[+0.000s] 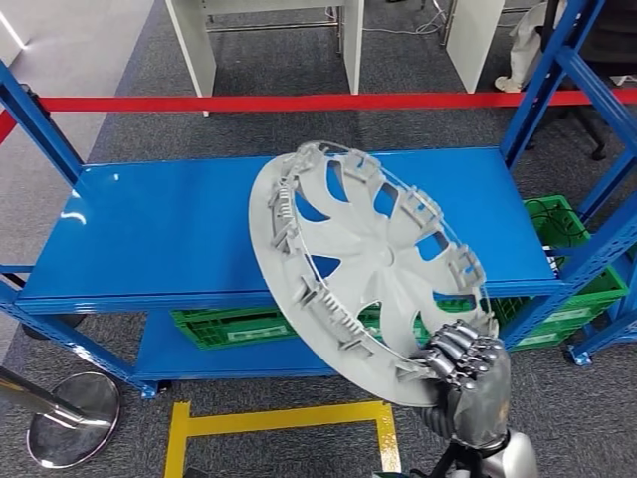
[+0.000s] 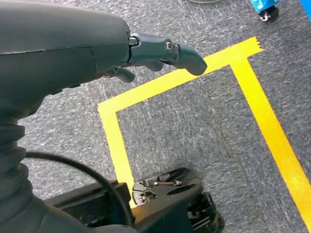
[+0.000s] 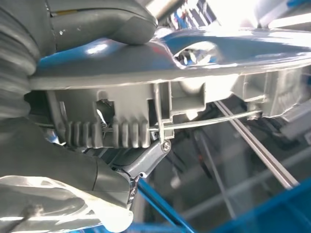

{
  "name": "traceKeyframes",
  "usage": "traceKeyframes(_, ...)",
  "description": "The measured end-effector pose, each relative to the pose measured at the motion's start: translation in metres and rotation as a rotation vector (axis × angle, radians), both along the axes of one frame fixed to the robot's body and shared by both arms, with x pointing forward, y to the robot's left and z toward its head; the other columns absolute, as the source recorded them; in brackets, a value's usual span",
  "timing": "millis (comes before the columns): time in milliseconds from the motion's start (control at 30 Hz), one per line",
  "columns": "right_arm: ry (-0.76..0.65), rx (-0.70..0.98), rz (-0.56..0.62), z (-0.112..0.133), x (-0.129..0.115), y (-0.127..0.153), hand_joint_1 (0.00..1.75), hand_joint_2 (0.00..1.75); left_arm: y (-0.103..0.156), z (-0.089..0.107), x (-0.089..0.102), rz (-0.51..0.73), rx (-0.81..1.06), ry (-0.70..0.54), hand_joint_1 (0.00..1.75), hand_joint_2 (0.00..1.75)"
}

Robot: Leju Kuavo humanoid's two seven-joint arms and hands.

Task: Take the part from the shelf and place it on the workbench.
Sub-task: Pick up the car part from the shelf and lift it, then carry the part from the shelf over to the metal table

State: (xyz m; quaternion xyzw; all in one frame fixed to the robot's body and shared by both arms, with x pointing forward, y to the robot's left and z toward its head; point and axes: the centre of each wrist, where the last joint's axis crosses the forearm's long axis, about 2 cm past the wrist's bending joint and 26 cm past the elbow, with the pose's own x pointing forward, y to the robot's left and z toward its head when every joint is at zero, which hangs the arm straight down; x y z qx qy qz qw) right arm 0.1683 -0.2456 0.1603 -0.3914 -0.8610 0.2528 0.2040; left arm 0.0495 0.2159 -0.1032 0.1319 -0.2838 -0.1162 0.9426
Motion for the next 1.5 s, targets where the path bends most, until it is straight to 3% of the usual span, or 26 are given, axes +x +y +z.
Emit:
traceKeyframes(367,0.086,0.079,0.062,-0.017,-0.005,0.015,1.75,1.75,0.001,0.000,0.001,0.005,0.005,0.001,0.00,1.75)
traceKeyframes(700,0.094,0.005,0.059,-0.025,-0.014,0.013,1.75,1.75,-0.002,0.000,-0.001,-0.007,-0.004,-0.007,0.00,1.75)
traceKeyframes(1500,0.124,0.052,0.034,-0.028,-0.013,0.013,1.75,1.75,-0.003,0.001,0.002,-0.025,-0.016,-0.021,0.00,1.75)
